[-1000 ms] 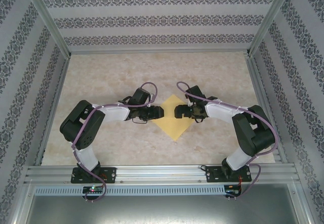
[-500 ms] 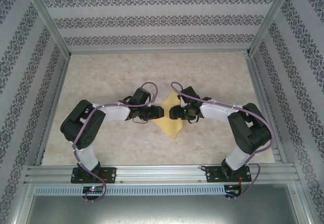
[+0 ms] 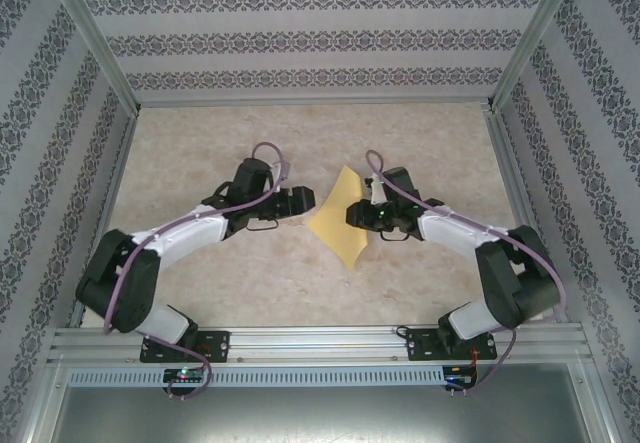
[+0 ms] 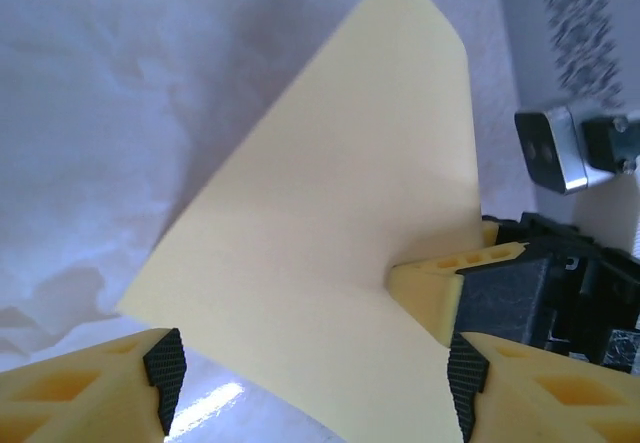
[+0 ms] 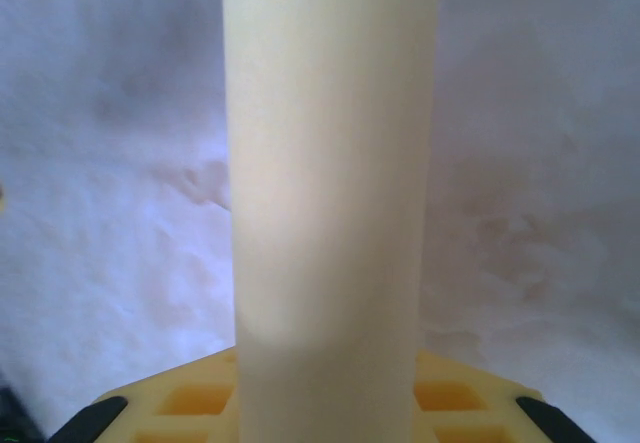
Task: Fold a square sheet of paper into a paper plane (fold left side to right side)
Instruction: Place a square sheet of paper at the center of the table.
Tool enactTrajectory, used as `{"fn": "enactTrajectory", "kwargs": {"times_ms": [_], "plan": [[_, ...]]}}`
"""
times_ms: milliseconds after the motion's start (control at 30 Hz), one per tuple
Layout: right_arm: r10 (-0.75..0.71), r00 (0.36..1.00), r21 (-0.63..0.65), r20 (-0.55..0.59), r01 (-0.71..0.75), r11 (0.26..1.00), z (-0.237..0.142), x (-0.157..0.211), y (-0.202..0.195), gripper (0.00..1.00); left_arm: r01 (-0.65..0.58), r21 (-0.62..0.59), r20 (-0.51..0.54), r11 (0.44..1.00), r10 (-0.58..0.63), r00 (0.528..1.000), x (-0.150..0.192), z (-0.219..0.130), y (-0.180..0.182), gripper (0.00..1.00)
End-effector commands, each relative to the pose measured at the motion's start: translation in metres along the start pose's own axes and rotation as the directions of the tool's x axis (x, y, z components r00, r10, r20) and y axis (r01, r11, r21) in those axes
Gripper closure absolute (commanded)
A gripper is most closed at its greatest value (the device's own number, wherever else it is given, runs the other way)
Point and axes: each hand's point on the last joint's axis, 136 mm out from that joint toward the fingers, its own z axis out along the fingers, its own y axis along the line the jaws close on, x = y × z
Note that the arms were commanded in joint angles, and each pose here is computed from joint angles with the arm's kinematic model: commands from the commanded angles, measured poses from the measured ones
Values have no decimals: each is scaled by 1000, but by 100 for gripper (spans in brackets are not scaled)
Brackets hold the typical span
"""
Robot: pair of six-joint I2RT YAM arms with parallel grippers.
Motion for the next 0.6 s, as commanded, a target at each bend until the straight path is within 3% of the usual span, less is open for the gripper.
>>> {"fn": "enactTrajectory", "kwargs": {"times_ms": [0, 200, 333, 567], "plan": [[35, 992, -220, 118, -9, 975, -30, -32, 35, 71, 33, 103, 83, 994, -42, 996, -17, -22, -19, 22], [107, 942, -431, 318, 43, 901, -106, -83, 71, 71, 34, 326, 164, 945, -92, 982, -42, -52, -75, 16], [133, 894, -524, 429, 126, 843, -160, -110, 105, 70, 12, 468, 199, 884, -119, 973, -58, -70, -111, 11], [162, 832, -625, 531, 255, 738, -225, -135, 162, 70, -65, 621, 205, 781, -83, 975, -74, -86, -172, 8]]}}
